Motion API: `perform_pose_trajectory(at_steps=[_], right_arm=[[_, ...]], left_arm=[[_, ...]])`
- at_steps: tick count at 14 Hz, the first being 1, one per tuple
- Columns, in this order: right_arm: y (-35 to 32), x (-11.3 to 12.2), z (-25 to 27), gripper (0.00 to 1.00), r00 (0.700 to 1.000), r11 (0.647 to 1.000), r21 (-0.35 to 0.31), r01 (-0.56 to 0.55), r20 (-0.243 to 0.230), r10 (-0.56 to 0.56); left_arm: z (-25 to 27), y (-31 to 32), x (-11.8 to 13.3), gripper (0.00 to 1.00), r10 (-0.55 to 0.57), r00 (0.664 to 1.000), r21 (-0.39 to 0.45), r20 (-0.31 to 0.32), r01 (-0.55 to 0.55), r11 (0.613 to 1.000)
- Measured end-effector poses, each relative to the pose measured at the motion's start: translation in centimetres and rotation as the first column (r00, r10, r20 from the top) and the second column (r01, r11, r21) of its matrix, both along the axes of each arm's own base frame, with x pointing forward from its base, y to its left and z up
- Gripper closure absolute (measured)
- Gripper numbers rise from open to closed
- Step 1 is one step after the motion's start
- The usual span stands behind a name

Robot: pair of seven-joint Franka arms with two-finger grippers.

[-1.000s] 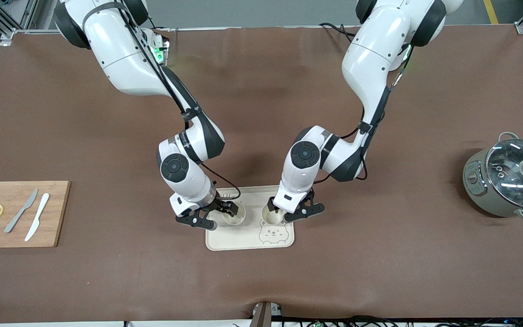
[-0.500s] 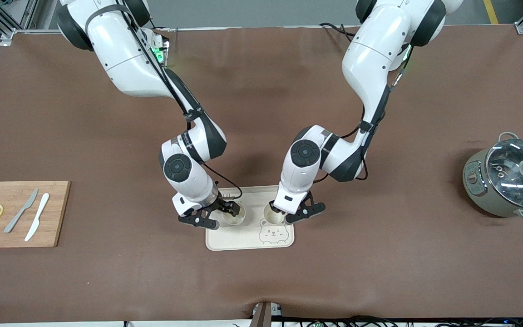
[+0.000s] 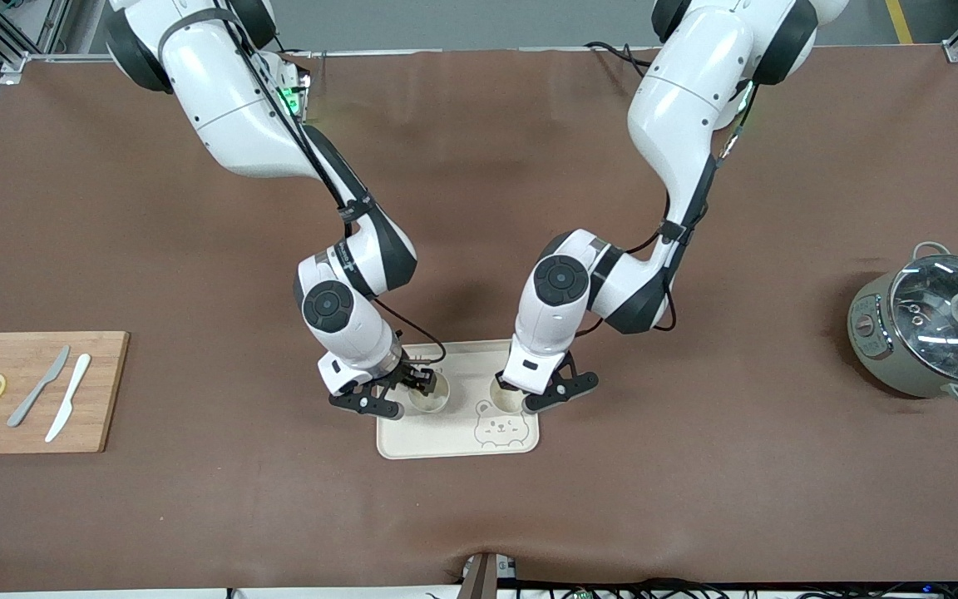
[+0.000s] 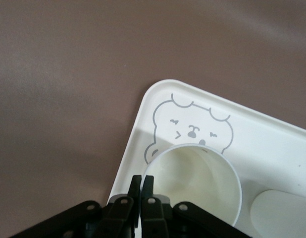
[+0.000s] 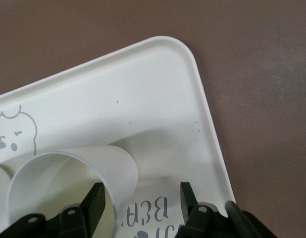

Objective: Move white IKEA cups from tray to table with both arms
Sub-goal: 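Lift the cup with the right gripper while the left gripper lifts its cup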

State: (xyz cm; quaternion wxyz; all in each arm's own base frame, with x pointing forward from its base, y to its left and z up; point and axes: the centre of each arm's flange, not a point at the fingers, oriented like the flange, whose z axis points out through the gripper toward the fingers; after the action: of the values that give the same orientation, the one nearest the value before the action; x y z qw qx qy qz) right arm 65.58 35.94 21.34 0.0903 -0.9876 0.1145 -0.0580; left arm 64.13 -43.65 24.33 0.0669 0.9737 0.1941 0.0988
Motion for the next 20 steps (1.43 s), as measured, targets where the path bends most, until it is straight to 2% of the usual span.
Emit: perform_pose_trajectory(at_steps=[2,3,6,7,8,11,15,17,18,20], right_arm=[[0.0,0.0,0.0,0.55,1.000,1.000,0.000,0.000,0.000,0.000],[0.0,0.0,0.0,0.56,1.000,1.000,0.000,0.000,0.000,0.000],[0.0,0.0,0.0,0.86,1.000,1.000,0.000,0.000,0.000,0.000],[0.0,0.0,0.0,0.86,1.000,1.000,0.000,0.000,0.000,0.000],[0.0,0.0,0.0,0.95,1.000,1.000,0.000,0.001,0.000,-0.001],[0.0,0.0,0.0,0.96,1.000,1.000,0.000,0.001,0.001,-0.001],[0.0,0.0,0.0,0.96,1.000,1.000,0.000,0.001,0.001,-0.001],[-0.1,0.2,0.3,0.96,1.000,1.000,0.000,0.002,0.002,-0.002],[-0.1,0.4,0.6,0.96,1.000,1.000,-0.004,0.002,-0.004,-0.002],[-0.3,0.8,2.0,0.96,0.999,1.000,-0.027,-0.002,-0.050,0.001]], left_arm=[[1.7,0.3,0.6,0.97,0.007,1.000,-0.010,0.024,-0.007,1.000],[2.8,0.6,0.9,0.97,0.013,0.999,-0.015,0.035,-0.012,1.000],[5.4,2.5,2.0,0.97,0.042,0.998,-0.008,0.035,-0.041,0.999],[6.1,3.3,2.3,0.97,0.053,0.998,-0.003,0.029,-0.053,0.999],[6.6,4.1,2.7,0.97,0.062,0.998,0.004,0.021,-0.063,0.998],[7.2,6.7,3.6,0.97,0.072,0.997,0.038,-0.008,-0.072,0.997],[8.0,11.1,4.5,0.97,0.038,0.995,0.110,-0.094,-0.027,0.994],[8.6,13.5,5.2,0.97,0.045,0.992,0.125,-0.117,-0.031,0.992],[8.9,14.7,5.5,0.97,0.052,0.991,0.130,-0.127,-0.035,0.991],[8.8,17.0,6.1,0.97,0.064,0.987,0.141,-0.147,-0.043,0.989]])
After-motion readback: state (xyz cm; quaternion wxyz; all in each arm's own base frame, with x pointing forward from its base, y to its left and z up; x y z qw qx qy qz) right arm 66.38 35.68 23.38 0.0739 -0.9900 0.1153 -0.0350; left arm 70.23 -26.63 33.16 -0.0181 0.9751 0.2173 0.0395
